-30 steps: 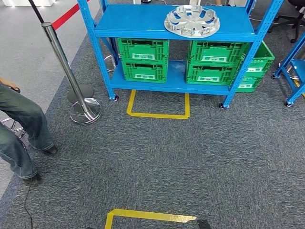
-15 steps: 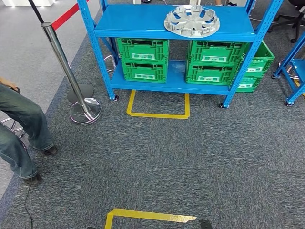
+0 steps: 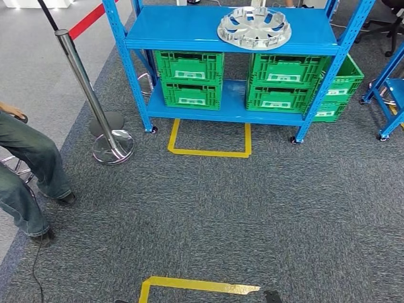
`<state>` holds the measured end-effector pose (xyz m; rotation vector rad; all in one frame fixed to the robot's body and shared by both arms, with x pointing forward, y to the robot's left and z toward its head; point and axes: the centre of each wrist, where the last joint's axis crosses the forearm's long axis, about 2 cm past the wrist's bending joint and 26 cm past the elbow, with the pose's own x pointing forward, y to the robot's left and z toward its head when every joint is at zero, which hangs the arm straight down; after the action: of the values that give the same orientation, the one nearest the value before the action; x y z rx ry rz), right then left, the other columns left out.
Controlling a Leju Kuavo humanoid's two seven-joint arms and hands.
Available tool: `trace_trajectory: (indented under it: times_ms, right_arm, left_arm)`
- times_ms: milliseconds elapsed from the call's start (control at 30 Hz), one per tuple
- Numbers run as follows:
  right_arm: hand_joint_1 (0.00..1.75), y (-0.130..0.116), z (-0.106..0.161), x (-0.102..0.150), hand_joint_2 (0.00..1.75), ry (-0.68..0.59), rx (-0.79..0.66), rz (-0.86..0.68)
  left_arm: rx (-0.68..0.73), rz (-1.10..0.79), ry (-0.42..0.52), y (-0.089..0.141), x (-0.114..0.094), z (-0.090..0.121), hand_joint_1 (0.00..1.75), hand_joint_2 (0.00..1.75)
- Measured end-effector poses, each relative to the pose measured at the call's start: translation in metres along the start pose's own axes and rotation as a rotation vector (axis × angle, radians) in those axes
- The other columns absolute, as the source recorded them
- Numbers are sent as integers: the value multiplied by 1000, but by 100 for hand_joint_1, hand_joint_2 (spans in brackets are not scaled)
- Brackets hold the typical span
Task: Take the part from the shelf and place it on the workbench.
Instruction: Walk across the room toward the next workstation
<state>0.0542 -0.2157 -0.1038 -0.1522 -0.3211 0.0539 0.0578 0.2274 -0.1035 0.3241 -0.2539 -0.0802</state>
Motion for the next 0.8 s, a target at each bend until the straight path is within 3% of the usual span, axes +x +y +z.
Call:
trace_trajectory:
  times_ms: [800]
  right_arm:
    - [0, 0, 0, 0, 0, 16, -9, -1]
  left_arm:
    - [1, 6, -15, 0, 0, 0, 0, 0]
